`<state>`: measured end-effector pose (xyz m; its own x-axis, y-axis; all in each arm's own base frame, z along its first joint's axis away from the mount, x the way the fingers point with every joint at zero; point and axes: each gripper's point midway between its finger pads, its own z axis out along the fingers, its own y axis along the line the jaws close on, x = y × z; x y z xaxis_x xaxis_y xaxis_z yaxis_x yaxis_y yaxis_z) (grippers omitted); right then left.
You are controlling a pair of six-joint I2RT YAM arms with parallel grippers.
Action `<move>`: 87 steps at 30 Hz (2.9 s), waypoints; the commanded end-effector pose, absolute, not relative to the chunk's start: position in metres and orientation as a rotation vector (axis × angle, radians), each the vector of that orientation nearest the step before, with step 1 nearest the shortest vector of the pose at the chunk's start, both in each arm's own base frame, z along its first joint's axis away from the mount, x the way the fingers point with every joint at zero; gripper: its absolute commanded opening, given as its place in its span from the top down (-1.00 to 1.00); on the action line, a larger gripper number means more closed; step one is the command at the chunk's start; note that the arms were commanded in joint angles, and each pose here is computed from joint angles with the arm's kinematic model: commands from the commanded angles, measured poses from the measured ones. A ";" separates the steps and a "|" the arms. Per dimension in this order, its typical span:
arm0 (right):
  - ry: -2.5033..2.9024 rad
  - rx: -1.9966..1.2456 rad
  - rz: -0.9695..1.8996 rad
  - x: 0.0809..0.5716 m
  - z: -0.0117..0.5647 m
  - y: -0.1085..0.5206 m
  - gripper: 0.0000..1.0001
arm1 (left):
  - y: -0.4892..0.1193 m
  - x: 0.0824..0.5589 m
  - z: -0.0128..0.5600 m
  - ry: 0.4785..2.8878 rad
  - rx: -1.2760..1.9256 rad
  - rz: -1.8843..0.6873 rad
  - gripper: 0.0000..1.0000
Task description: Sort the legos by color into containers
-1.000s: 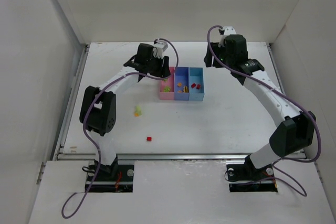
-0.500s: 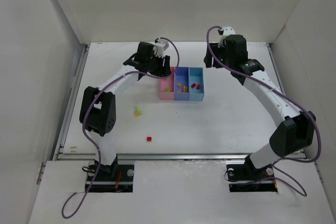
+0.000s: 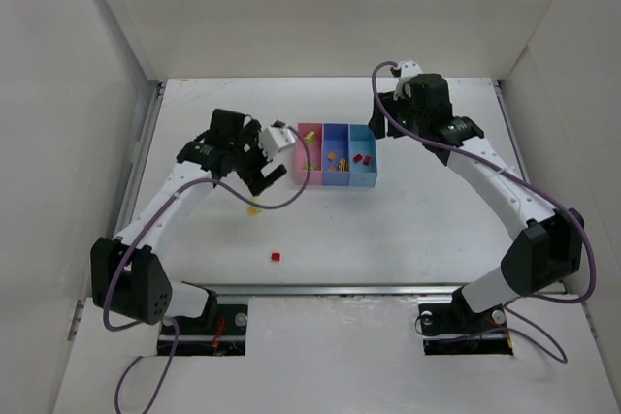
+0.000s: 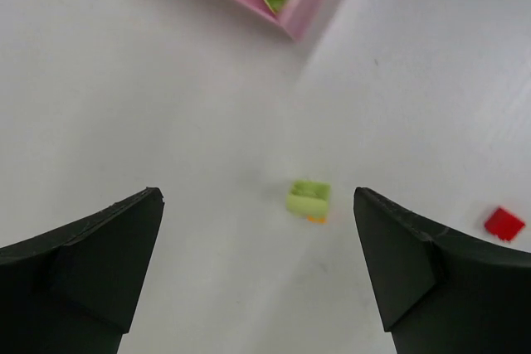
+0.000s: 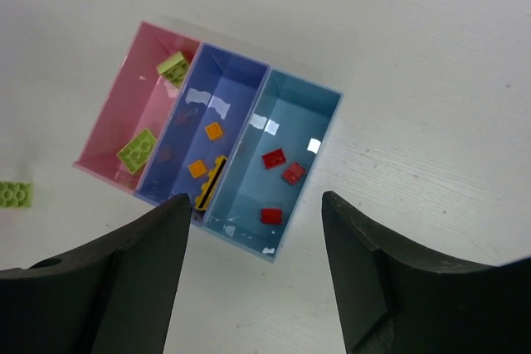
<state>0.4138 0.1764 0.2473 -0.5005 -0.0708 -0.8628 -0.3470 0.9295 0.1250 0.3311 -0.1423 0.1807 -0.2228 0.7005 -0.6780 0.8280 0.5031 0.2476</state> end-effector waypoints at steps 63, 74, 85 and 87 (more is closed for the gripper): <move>1.766 -0.664 0.895 0.364 0.313 0.266 -0.55 | -0.196 0.429 0.331 1.817 0.486 -0.953 1.00; 1.788 -0.422 0.822 0.403 0.334 0.330 -0.24 | -0.227 0.446 0.372 1.860 0.079 -0.795 1.00; 1.756 -0.287 0.822 0.422 0.339 0.334 0.04 | -0.241 0.441 0.358 1.884 0.149 -0.689 1.00; 1.753 -0.296 0.814 0.422 0.339 0.334 0.04 | -0.245 0.439 0.358 1.884 0.158 -0.695 1.00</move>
<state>0.4152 0.3373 0.2981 -0.4349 0.1175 -0.8928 -0.5737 0.7280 0.3753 0.4372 -0.2465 0.3339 -0.4850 -0.1992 -0.8515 0.4020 0.8140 -0.4194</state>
